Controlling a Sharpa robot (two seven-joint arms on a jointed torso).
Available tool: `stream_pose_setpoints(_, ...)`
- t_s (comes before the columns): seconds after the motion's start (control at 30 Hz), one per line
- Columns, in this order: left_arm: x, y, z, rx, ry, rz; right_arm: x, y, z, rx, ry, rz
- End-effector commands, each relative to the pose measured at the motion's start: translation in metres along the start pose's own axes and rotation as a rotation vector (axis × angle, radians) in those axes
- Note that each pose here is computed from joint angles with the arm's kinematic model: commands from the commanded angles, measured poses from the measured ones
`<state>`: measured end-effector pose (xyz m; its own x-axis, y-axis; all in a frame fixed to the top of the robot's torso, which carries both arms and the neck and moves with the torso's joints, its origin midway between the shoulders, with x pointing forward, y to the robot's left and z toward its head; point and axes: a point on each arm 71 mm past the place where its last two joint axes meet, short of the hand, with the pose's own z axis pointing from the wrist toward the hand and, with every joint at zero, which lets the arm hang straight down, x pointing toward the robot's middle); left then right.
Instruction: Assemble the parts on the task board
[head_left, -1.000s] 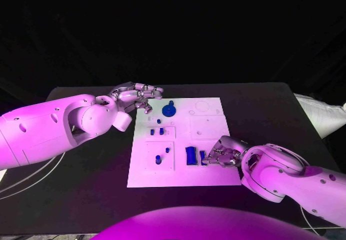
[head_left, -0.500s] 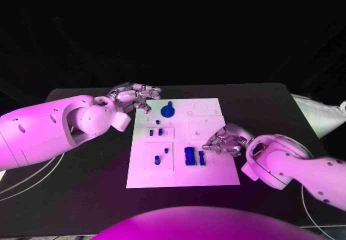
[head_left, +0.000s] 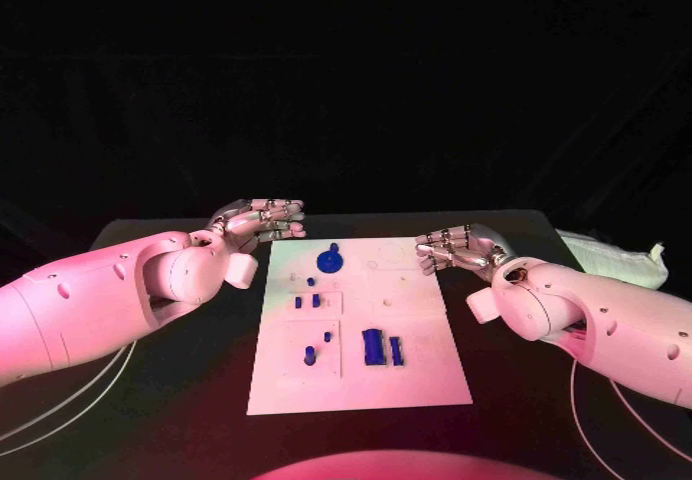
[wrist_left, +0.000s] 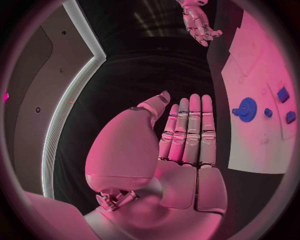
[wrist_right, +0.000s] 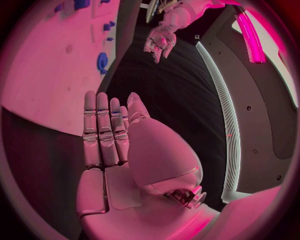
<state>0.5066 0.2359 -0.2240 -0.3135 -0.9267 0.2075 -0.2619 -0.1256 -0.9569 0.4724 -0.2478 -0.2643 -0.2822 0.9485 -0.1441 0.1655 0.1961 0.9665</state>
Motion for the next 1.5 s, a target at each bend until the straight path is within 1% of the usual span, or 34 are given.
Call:
stream_pose_setpoints(0.03,-0.0089,-0.0027,0.0034,0.084,-0.088,-0.028,-0.002,0.003,0.013,-0.102,-0.022,0.241)
stream_pose_setpoints(0.13,-0.0136,0.0007,0.0058,0.1,-0.127,-0.026,0.0,0.002,0.025,-0.11,-0.034,0.278)
stream_pose_setpoints(0.2,-0.0144,0.0035,0.008,0.105,-0.14,-0.026,0.001,0.001,0.031,-0.117,-0.036,0.292)
stream_pose_setpoints(0.43,-0.0092,0.012,0.0135,0.109,-0.157,-0.027,0.003,0.0,0.041,-0.147,-0.023,0.309)
stream_pose_setpoints(0.47,-0.008,0.0136,0.013,0.064,-0.118,-0.02,0.001,-0.003,0.04,-0.087,-0.064,0.249)
stream_pose_setpoints(0.57,-0.0065,0.014,0.0124,0.067,-0.123,-0.016,0.002,-0.002,0.039,-0.092,-0.069,0.248)
stream_pose_setpoints(0.67,-0.0029,0.0148,0.0108,0.075,-0.136,-0.006,0.005,0.003,0.037,-0.102,-0.081,0.245)
stream_pose_setpoints(0.8,0.0065,0.0167,0.0062,0.098,-0.17,0.021,0.014,0.013,0.032,-0.127,-0.113,0.238)
stream_pose_setpoints(0.9,0.0154,0.0179,0.0013,0.121,-0.2,0.047,0.022,0.022,0.026,-0.146,-0.143,0.23)
stream_pose_setpoints(1.0,0.0283,0.0187,-0.0066,0.157,-0.244,0.086,0.032,0.033,0.016,-0.169,-0.184,0.216)
stream_pose_setpoints(1.17,0.0431,0.0184,-0.0168,0.203,-0.291,0.13,0.043,0.042,0.004,-0.187,-0.227,0.197)
stream_pose_setpoints(1.3,0.0512,0.0177,-0.023,0.229,-0.317,0.155,0.048,0.047,-0.003,-0.194,-0.248,0.186)
stream_pose_setpoints(1.4,0.0538,0.0174,-0.0251,0.238,-0.326,0.163,0.05,0.048,-0.005,-0.195,-0.253,0.183)
stream_pose_setpoints(1.5,0.0543,0.0174,-0.0255,0.24,-0.327,0.164,0.05,0.048,-0.005,-0.195,-0.254,0.182)
